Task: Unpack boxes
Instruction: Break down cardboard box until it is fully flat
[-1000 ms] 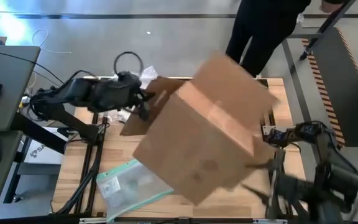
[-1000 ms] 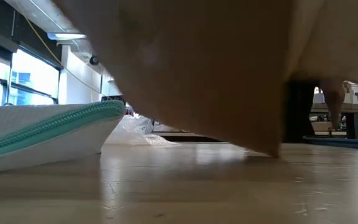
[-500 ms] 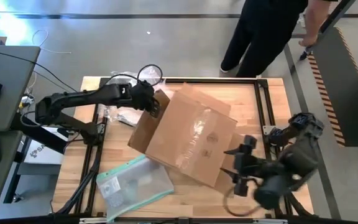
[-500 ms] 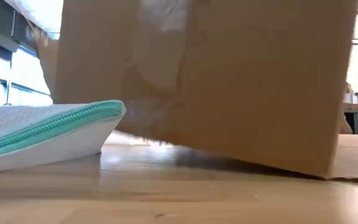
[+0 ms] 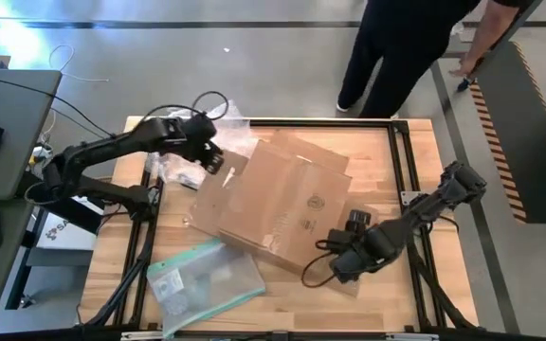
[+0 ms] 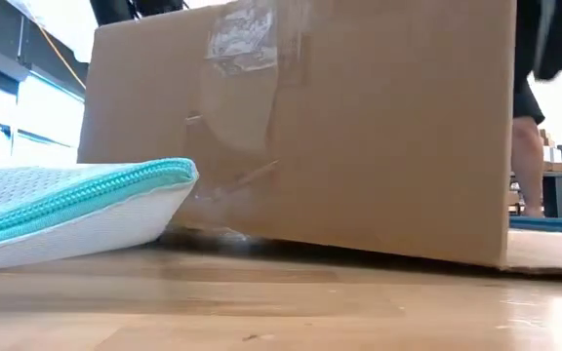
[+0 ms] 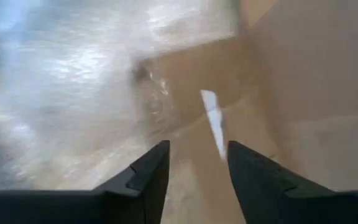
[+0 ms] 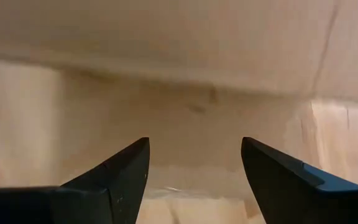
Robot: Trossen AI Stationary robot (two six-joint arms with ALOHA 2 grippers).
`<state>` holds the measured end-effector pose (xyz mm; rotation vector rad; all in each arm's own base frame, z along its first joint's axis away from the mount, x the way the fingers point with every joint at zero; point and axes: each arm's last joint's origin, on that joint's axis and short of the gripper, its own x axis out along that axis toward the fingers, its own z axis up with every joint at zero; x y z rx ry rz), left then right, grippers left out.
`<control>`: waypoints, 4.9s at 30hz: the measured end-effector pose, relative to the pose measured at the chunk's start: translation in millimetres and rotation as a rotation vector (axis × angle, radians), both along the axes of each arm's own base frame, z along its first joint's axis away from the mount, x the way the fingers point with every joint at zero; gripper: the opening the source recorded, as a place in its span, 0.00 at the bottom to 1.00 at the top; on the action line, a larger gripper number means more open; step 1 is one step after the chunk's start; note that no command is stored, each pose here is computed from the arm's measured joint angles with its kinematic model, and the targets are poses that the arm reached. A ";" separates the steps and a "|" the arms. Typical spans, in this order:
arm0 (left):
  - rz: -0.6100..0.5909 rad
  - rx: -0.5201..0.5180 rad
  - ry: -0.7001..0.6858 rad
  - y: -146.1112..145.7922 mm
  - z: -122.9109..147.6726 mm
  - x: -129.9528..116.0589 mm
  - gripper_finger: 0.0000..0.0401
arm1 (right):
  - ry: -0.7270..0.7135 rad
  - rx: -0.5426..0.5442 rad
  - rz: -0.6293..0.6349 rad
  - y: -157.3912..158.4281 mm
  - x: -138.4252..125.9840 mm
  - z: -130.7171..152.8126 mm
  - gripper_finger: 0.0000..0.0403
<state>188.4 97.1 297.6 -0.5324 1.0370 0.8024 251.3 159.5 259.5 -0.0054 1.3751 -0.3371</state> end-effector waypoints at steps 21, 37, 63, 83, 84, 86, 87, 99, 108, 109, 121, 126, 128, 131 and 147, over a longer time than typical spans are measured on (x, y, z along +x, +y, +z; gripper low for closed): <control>-0.175 -0.064 -0.634 -116.1 -76.7 39.1 0.19 | -0.118 -0.183 -0.216 -69.8 -30.2 -11.8 0.59; -0.461 0.028 -0.189 -126.8 -48.5 38.7 0.08 | -0.611 -0.296 -0.299 -98.8 -72.2 77.4 0.59; -0.567 -0.236 0.917 -31.3 -162.8 21.0 0.23 | -0.525 -0.268 0.115 -22.0 -5.9 23.1 0.59; -1.072 -0.436 0.887 -46.1 -166.9 30.8 0.52 | -0.521 -0.250 0.104 -21.4 -5.5 21.8 0.59; -1.085 -0.434 0.926 -49.5 -163.4 29.9 0.52 | -0.522 -0.250 0.104 -21.3 -5.5 21.9 0.59; -1.065 -0.369 0.979 -52.9 -157.2 32.7 0.51 | -0.520 -0.251 0.107 -21.3 -5.4 21.7 0.59; -1.050 -0.341 0.988 -53.8 -154.0 34.3 0.51 | -0.520 -0.251 0.108 -21.3 -5.5 21.8 0.59; -1.043 -0.173 0.925 -23.7 -152.1 31.8 0.55 | -0.527 -0.266 0.100 -21.7 -5.6 22.1 0.59; -1.030 -0.171 0.874 -7.2 -168.5 20.5 0.56 | -0.519 -0.250 0.105 -21.3 -5.8 21.7 0.59; -1.034 -0.168 0.864 -7.5 -171.4 19.7 0.56 | -0.519 -0.250 0.105 -21.3 -5.8 21.7 0.59; -0.802 -0.424 0.793 -36.8 -168.2 12.7 0.28 | -0.564 -0.263 0.102 -11.2 -11.7 22.8 0.59; -0.640 -0.398 0.781 -61.4 -124.8 22.5 0.28 | -0.592 -0.271 0.195 10.9 -25.5 22.5 0.59; -0.582 -0.360 0.717 -77.5 -101.0 23.6 0.28 | -0.624 -0.240 0.229 20.3 -27.2 16.8 0.59; -0.502 -0.264 0.472 -100.4 -59.9 26.1 0.28 | -0.702 -0.174 0.301 33.4 -25.0 3.7 0.59; -0.324 0.388 -1.004 -220.1 21.8 76.7 0.28 | -1.131 -0.440 0.450 18.8 54.7 -12.4 0.59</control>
